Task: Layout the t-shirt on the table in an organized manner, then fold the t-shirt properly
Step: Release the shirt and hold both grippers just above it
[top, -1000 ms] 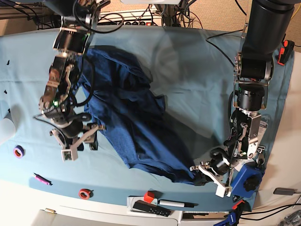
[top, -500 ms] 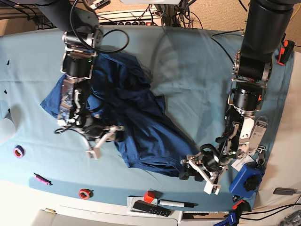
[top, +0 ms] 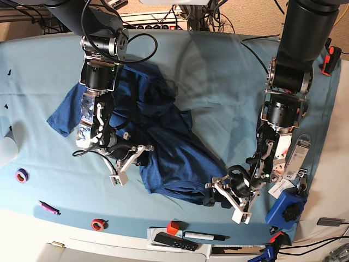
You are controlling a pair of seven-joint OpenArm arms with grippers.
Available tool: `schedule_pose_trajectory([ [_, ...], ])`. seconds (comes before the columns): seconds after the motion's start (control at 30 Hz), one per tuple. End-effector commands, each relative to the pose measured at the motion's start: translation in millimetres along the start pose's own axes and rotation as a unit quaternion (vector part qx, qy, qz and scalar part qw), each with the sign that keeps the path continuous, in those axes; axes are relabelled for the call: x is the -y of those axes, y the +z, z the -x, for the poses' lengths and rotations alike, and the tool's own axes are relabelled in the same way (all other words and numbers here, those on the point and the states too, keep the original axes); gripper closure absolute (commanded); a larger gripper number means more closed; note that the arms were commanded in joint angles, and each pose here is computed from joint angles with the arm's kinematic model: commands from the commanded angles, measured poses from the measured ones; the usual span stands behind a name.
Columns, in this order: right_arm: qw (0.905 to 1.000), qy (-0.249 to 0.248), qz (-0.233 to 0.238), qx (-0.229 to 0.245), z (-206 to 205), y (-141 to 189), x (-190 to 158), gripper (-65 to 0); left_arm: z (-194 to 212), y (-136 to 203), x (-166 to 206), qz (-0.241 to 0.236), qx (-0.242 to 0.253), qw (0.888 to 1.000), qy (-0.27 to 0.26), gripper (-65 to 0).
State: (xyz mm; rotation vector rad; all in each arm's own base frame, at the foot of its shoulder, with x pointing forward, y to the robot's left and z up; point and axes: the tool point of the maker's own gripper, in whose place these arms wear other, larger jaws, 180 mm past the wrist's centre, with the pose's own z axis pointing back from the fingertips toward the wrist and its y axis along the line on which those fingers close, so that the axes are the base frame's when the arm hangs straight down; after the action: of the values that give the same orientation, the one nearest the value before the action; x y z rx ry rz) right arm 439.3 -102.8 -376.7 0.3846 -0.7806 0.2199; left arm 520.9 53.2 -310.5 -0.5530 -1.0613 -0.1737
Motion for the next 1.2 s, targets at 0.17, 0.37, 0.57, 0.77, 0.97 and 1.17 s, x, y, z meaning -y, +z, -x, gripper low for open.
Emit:
schedule_pose_trajectory([
  [0.17, 0.9937, 0.007, 0.104, 0.041, -31.4, 21.5, 55.5, 0.0, -26.5, 0.5, 5.0, 0.009, 0.03, 0.999, -0.008, -38.6],
  [0.37, 0.9821, 0.011, 0.186, 0.029, -28.2, 45.5, 104.3, 0.0, -26.8, 0.3, 5.5, 0.01, 0.03, 0.999, -0.008, -38.6],
  [0.57, 0.9798, 0.013, 0.198, 0.024, -27.1, 55.3, 118.1, 0.0, -26.8, 0.4, 8.2, 0.017, 0.03, 0.999, -0.011, -38.6],
  [0.77, 0.9895, 0.023, 0.139, 0.031, -29.9, 48.1, 97.4, -32.4, -26.7, 0.4, 8.0, 0.016, 0.03, 0.999, -0.011, -38.6],
  [0.97, 0.9886, 0.028, 0.142, 0.043, -42.1, 50.2, 97.9, -32.4, -26.6, 0.3, 8.2, 0.016, 0.03, 0.999, -0.011, -38.6],
  [1.17, 0.9863, 0.036, 0.142, 0.076, -72.5, 55.0, 96.6, -32.4, -26.6, 0.4, 8.0, 0.016, 0.03, 0.999, -0.011, -38.6],
])
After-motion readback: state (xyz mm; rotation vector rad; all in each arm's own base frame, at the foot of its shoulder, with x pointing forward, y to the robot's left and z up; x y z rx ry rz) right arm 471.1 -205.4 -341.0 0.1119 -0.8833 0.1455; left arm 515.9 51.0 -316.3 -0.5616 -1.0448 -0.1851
